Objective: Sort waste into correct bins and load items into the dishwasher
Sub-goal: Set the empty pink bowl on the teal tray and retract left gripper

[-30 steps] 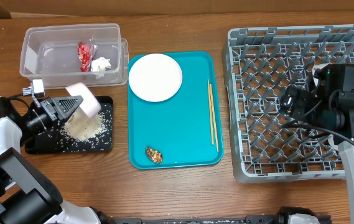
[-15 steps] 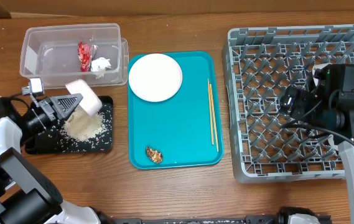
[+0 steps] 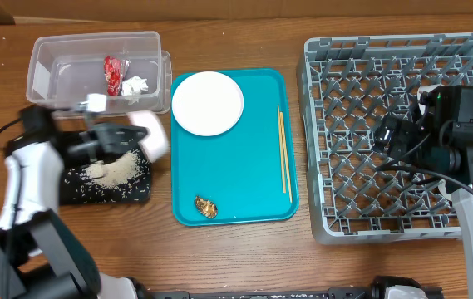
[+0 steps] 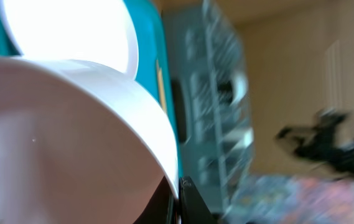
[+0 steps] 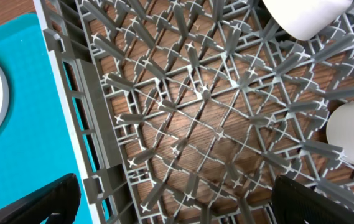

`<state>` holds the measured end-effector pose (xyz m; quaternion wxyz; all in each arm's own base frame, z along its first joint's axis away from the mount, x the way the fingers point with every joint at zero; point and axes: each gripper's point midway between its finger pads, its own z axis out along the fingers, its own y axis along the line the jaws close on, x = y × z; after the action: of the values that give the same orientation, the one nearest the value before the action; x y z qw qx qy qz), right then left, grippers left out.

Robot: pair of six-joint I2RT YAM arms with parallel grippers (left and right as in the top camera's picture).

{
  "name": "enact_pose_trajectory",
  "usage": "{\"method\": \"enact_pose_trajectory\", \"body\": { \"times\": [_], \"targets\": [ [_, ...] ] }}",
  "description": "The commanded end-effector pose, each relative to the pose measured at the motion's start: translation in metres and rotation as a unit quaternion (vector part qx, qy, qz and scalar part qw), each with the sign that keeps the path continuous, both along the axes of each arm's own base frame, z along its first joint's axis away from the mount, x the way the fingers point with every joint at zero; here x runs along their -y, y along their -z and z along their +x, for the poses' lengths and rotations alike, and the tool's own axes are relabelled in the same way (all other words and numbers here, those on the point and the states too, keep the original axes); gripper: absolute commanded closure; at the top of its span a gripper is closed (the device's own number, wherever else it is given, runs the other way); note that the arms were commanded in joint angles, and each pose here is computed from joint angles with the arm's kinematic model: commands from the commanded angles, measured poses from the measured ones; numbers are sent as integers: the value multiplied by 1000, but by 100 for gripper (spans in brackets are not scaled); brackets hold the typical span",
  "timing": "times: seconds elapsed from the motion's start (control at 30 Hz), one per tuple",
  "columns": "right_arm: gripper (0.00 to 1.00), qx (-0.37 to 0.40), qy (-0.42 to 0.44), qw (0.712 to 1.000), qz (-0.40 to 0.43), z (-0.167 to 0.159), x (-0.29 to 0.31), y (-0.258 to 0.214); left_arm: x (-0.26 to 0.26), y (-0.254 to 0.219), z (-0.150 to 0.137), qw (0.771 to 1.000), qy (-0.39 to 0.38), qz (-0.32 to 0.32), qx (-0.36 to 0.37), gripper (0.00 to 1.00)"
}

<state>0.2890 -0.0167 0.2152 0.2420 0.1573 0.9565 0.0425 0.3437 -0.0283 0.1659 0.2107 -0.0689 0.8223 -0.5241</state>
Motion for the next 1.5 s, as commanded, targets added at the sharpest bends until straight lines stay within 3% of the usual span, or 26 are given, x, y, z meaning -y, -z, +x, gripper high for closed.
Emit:
{"method": "enact_pose_trajectory", "body": {
  "times": [0.0,0.13,0.27,0.43,0.57,0.63,0.67,0.77,0.87,1.0,1.17,1.33,1.47],
  "targets": [
    [0,0,2,1000,-2,1,2,0,44,21,-3,986,56,152,-23,96],
    [0,0,2,1000,-2,1,2,0,101,47,-12,959,130,252,-19,96],
    [0,-1,3,1000,-2,1,2,0,149,66,-24,917,192,348,23,96],
    [0,-1,3,1000,-2,1,2,0,183,88,-38,866,215,449,52,96],
    [0,-1,3,1000,-2,1,2,0,194,97,-46,843,219,488,59,96],
    [0,0,3,1000,-2,1,2,0,196,96,-47,842,220,489,64,92],
    [0,0,3,1000,-2,1,2,0,197,94,-46,843,220,486,66,83],
    [0,0,3,1000,-2,1,2,0,197,79,-36,849,206,481,75,40],
    [0,0,0,1000,3,1,0,0,196,53,-19,856,185,474,87,25],
    [0,8,-21,999,42,3,-15,-2,180,12,2,867,145,469,92,23],
    [0,40,-69,990,116,13,-45,-14,123,-27,25,889,39,455,38,21],
    [0,75,-100,978,164,27,-77,-29,55,-38,22,894,-56,442,-48,19],
    [0,83,-150,969,179,37,-120,-31,12,-32,12,891,-110,424,-119,7]
  ]
}}
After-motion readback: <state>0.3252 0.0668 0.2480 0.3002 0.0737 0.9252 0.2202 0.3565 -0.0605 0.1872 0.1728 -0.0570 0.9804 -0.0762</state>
